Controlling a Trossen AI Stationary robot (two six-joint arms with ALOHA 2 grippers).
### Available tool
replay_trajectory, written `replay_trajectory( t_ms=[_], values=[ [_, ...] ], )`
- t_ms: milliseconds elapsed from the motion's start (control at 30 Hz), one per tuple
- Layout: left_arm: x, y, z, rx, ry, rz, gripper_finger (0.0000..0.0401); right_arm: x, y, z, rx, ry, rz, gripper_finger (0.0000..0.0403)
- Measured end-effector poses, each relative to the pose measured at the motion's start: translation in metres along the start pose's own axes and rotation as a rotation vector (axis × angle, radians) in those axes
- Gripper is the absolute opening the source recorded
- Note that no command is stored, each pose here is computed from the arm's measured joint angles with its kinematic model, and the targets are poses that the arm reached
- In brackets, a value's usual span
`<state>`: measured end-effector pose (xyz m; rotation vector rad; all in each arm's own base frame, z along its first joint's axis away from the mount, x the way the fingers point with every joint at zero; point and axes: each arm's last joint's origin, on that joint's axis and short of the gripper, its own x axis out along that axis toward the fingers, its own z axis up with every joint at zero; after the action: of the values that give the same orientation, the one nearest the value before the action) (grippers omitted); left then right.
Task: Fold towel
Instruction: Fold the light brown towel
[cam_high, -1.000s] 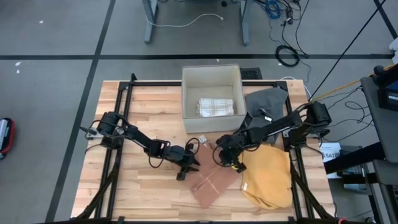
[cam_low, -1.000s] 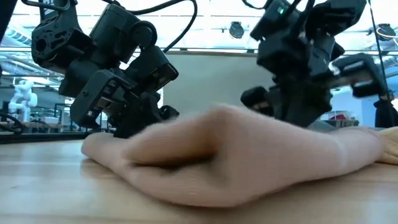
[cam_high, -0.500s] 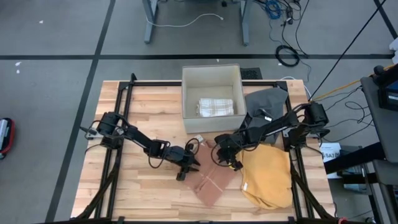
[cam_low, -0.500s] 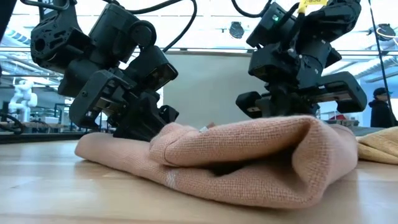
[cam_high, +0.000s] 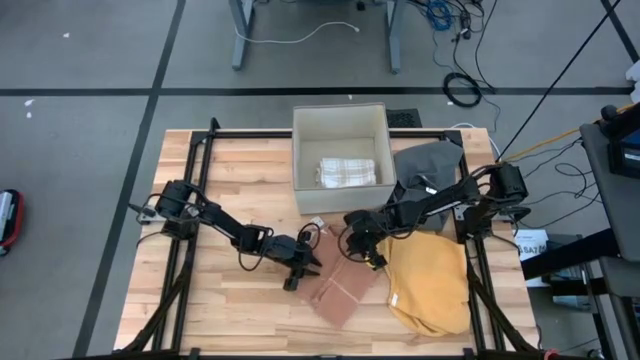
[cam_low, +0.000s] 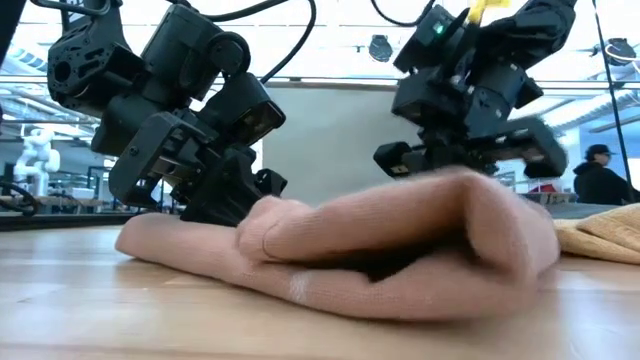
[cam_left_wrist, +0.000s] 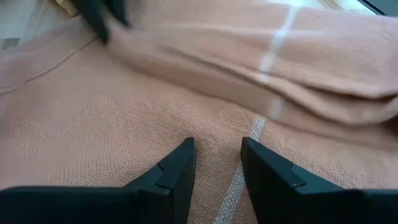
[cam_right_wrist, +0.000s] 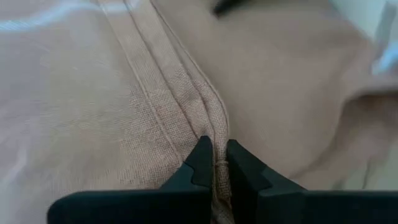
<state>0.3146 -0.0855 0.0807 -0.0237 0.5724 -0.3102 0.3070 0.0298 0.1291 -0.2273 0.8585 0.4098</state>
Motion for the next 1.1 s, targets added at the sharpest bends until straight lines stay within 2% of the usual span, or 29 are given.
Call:
replay_trajectory(
  t_ms=[167,333,533,700,800,967,1100],
  values=[
    [0.000,0.000,0.000,0.000,0.000,-0.001,0.0140,0.013,-0.005,-0.006,0.023,0.009,0.000,0.0019],
    [0.000,0.000,0.000,-0.001,0.001,-0.002,0.0140,0.016,-0.006,-0.007,0.046,0.005,-0.007,0.0061],
    [0.000,0.000,0.000,0.000,0.001,-0.003,0.0140,-0.002,-0.004,-0.003,0.045,0.035,-0.074,0.0123],
    [0.000,0.000,0.000,0.003,0.001,0.005,0.0140,-0.025,0.000,0.006,0.044,0.010,-0.098,0.0152],
    [0.000,0.000,0.000,0.015,0.000,0.007,0.0140,-0.032,0.008,0.011,0.026,-0.007,-0.069,0.0158],
    [-0.004,0.000,0.004,0.031,0.002,0.012,0.0140,-0.030,0.029,0.016,-0.028,-0.019,0.063,0.0157],
    [-0.010,-0.001,0.007,0.053,0.026,0.024,0.0140,-0.028,0.049,0.019,-0.083,-0.016,0.123,0.0152]
  ],
)
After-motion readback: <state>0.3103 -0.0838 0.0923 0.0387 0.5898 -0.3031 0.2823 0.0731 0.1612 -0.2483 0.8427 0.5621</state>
